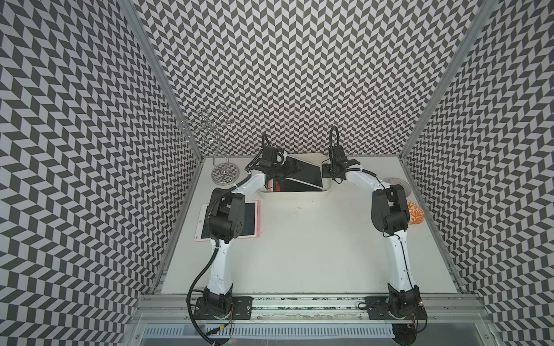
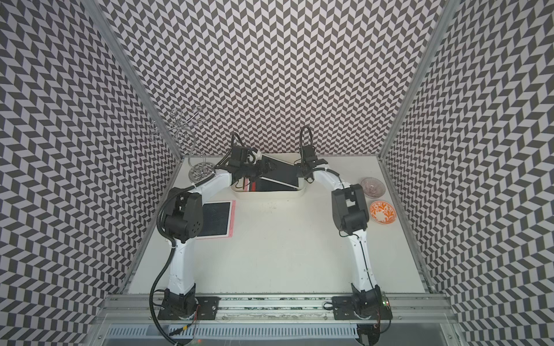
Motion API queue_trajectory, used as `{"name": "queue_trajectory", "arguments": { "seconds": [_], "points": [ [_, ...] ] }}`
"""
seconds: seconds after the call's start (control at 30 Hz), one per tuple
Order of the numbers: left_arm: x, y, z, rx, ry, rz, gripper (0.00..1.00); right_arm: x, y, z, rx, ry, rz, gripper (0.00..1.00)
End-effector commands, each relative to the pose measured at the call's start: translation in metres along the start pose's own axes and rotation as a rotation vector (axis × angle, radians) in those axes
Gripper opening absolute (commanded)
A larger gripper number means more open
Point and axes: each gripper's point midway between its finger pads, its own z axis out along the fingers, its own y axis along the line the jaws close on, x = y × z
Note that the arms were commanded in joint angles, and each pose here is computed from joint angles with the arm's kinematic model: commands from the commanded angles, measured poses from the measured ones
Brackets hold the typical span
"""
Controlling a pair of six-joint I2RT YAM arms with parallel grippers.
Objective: Take out the writing tablet from the storage box
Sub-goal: Pick up the writing tablet from the storage box.
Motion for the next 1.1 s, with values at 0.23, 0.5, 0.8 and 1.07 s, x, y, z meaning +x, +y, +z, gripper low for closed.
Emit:
{"name": "queue_trajectory", "arguments": {
  "seconds": [0.23,0.5,0.8,1.07],
  "points": [
    [-0.026,0.004,-0.036,-0.06,-0.066,0.055,0.88,0.005,0.02,-0.01,-0.053,0.011,-0.006,0.0],
    [-0.022,0.01,-0.031,-0.038,-0.051,0.029,0.69,0.004,0.021,-0.01,-0.06,0.006,0.002,0.0],
    [-0.02,0.014,-0.028,-0.044,-0.044,0.027,0.36,0.001,0.021,-0.012,-0.053,-0.003,0.002,0.0],
    [-0.017,0.016,-0.027,-0.046,-0.036,0.02,0.15,0.0,0.02,-0.012,-0.048,-0.005,0.005,0.0]
  ]
}}
